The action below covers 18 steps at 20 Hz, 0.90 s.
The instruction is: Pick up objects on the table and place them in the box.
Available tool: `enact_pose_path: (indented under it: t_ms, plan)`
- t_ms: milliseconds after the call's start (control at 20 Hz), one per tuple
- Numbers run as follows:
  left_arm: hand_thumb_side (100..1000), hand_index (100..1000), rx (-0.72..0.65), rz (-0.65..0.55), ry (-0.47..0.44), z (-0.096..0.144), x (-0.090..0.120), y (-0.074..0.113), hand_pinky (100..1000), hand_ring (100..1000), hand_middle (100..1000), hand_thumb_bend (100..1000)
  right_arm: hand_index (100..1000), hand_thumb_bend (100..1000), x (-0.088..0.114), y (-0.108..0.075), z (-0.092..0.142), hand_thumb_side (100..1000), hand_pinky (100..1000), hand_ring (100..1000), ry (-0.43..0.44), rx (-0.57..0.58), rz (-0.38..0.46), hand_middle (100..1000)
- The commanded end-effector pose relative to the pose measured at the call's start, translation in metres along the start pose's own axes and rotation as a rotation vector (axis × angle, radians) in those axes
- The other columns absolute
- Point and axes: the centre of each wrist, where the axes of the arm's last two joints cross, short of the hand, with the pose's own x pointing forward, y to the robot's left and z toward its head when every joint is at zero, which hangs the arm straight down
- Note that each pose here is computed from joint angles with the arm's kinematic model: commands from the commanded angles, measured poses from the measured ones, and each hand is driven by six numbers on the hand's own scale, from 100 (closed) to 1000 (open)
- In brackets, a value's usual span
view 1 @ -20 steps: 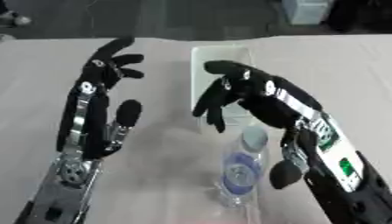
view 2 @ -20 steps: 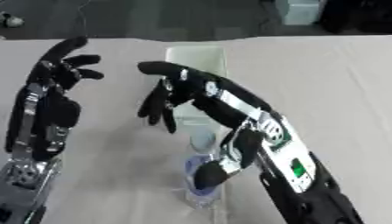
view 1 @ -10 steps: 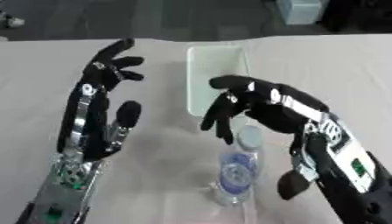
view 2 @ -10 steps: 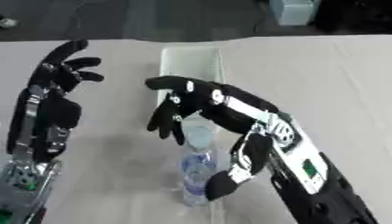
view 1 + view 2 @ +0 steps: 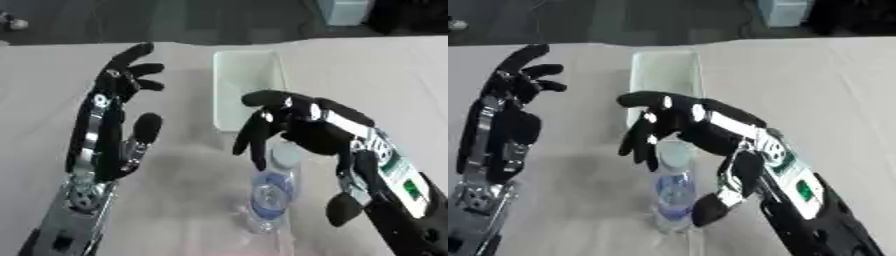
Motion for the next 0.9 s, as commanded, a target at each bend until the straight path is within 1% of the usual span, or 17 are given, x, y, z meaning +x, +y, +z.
enact_pose_path:
  t_ms: [50,250,300,350,750,900]
  plan:
    - [779,923,0.007,-0.008,-0.023,-0.004,0.003,0.003,625,775,841,489,1000,705,0.002,-0.003,0.0,479,429,721,-0.025,0.025,0.038,568]
    - [780,923,0.007,-0.005,-0.024,-0.005,0.003,0.003,625,775,839,489,1000,703,0.0,-0.003,0.0,482,425,720,-0.024,0.019,0.047,565]
    - [780,923,0.006,-0.005,-0.024,-0.005,0.003,0.003,625,775,839,488,1000,746,-0.001,-0.003,0.0,507,425,720,-0.024,0.017,0.048,564]
    - [780,923,0.006,-0.003,-0.025,-0.005,0.003,0.003,625,775,839,488,1000,699,-0.002,-0.003,0.0,487,426,718,-0.023,0.014,0.048,564]
    - [781,924,0.006,0.001,-0.027,-0.006,0.004,0.002,626,775,838,487,997,695,-0.008,-0.002,-0.002,503,426,718,-0.019,-0.011,0.065,562]
    - [780,924,0.005,0.003,-0.029,-0.006,0.004,0.002,626,775,839,487,995,688,-0.012,-0.001,0.0,500,427,715,-0.008,-0.018,0.057,558]
